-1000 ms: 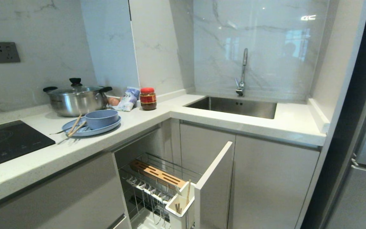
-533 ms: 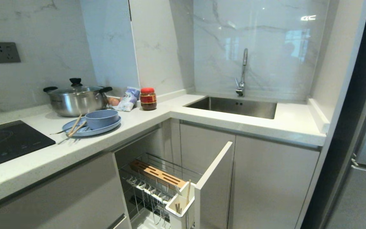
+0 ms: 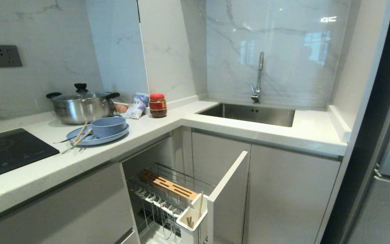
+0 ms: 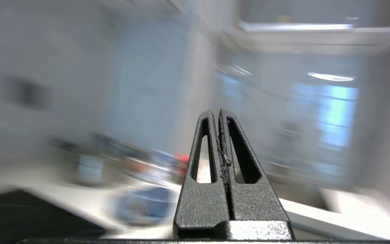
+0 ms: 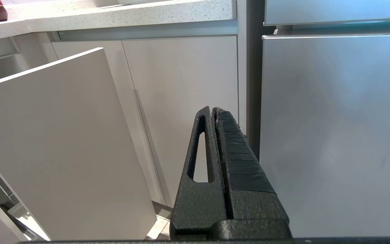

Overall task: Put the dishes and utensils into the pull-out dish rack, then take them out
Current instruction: Close the cupboard

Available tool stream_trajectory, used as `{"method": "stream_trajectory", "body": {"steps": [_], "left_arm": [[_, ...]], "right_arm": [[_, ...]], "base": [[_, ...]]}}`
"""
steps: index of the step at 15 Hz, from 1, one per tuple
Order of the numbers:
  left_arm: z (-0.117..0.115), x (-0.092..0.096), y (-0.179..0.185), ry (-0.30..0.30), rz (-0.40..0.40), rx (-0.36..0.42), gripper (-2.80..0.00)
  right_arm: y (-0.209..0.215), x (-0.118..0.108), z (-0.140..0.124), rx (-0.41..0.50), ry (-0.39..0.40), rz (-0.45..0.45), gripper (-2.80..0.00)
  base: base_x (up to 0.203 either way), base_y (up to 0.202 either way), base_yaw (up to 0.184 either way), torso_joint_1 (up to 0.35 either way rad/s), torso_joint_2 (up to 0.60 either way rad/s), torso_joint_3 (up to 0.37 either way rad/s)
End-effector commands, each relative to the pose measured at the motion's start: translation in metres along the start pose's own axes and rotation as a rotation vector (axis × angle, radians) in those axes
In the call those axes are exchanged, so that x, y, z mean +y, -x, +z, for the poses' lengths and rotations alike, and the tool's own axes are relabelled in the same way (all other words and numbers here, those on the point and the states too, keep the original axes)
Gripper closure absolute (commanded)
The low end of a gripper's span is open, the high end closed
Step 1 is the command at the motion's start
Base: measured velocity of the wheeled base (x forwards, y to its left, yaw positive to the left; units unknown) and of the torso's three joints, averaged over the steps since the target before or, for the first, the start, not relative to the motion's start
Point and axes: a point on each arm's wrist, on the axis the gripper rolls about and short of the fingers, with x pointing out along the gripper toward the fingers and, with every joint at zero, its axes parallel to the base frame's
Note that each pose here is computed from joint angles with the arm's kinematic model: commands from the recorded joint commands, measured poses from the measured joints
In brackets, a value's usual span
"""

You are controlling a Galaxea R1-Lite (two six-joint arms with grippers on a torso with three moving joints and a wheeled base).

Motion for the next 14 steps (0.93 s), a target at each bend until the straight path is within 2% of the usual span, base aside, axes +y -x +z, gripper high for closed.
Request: {"method": "stream_trajectory", "body": {"steps": [1, 2, 3, 5, 7, 10, 12, 14], "left_arm": [[-0.027, -0.011, -0.111, 0.199, -0.123, 0.248, 0.0], [-0.042, -0.021, -0.135, 0.263, -0.194, 0.332, 0.0], [-0.058, -0.034, -0.156, 0.302, -0.261, 0.413, 0.0], [-0.098, -0.068, -0.194, 0.323, -0.363, 0.583, 0.0], [-0.144, -0.105, -0.222, 0.31, -0.424, 0.743, 0.0], [-0.212, -0.156, -0.239, 0.271, -0.479, 0.97, 0.0], [-0.246, -0.181, -0.238, 0.236, -0.512, 1.121, 0.0], [-0.274, -0.199, -0.234, 0.218, -0.562, 1.256, 0.0]], "right_arm": [[0.0, 0.0, 0.0, -0.005, -0.001, 0.0, 0.0], [0.0, 0.0, 0.0, -0.005, -0.001, 0.0, 0.0], [0.0, 0.0, 0.0, -0.005, -0.001, 0.0, 0.0], [0.0, 0.0, 0.0, -0.005, -0.001, 0.0, 0.0], [0.0, 0.0, 0.0, -0.005, -0.001, 0.0, 0.0], [0.0, 0.0, 0.0, -0.005, -0.001, 0.0, 0.0], [0.0, 0.0, 0.0, -0.005, -0.001, 0.0, 0.0], [0.0, 0.0, 0.0, -0.005, -0.001, 0.0, 0.0]], "base": [[0.0, 0.0, 0.0, 0.0, 0.0, 0.0], [0.0, 0.0, 0.0, 0.0, 0.0, 0.0], [0.0, 0.0, 0.0, 0.0, 0.0, 0.0], [0.0, 0.0, 0.0, 0.0, 0.0, 0.0], [0.0, 0.0, 0.0, 0.0, 0.0, 0.0], [0.0, 0.0, 0.0, 0.0, 0.0, 0.0], [0.0, 0.0, 0.0, 0.0, 0.0, 0.0], [0.0, 0.0, 0.0, 0.0, 0.0, 0.0]]}}
